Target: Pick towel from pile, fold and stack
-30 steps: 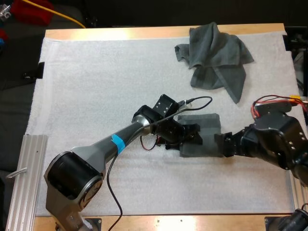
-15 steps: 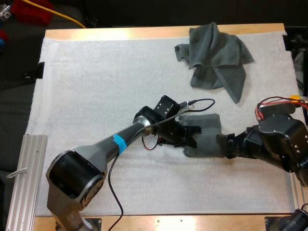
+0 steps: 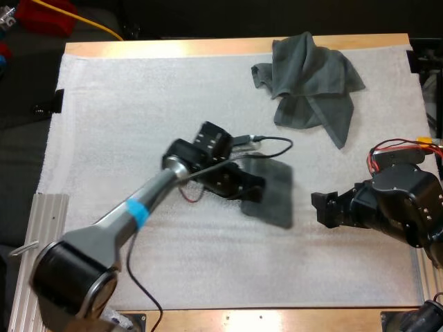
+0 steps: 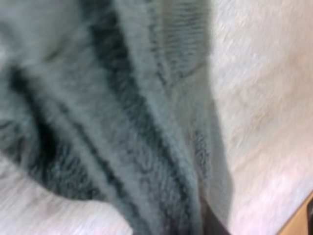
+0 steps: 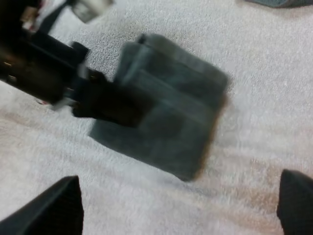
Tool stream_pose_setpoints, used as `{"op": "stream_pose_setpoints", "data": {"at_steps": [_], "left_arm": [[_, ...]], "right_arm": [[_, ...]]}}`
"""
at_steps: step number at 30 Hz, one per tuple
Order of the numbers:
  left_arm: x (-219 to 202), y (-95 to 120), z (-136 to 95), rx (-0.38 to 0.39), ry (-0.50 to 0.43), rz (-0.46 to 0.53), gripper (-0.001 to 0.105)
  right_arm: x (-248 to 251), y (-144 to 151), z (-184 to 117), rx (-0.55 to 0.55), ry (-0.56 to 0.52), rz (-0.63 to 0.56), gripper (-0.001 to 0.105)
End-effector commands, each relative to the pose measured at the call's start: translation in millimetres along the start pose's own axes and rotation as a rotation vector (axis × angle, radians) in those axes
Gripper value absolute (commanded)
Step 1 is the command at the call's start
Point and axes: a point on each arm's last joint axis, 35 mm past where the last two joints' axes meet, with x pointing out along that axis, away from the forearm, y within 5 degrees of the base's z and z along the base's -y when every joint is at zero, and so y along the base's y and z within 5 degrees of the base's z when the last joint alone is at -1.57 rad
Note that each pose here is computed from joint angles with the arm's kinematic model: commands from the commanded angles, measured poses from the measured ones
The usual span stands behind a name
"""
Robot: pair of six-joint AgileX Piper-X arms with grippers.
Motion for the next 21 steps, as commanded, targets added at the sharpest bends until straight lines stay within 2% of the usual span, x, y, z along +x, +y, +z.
{"op": "stream_pose_setpoints", "data": {"at_steps": [1,6,11,17,21], "left_arm": [[-16,0,-5,0.040,-0.008,0.009,0.000],[-55,9,-13,0.079,-0.044,0.039,0.000],[-86,23,-22,0.081,-0.059,0.056,0.000],[-111,45,-30,0.092,-0.023,0.250,0.000],[-126,60,-29,0.041,-0.041,0.339,0.000]], "right_arm": [[-3,1,1,-0.005,-0.008,0.024,0.078],[-3,2,1,-0.005,-0.014,0.051,0.078],[-2,2,5,-0.005,-0.036,0.055,0.078],[9,6,7,-0.006,0.000,0.113,0.078],[23,9,14,-0.006,0.016,0.163,0.078]]}}
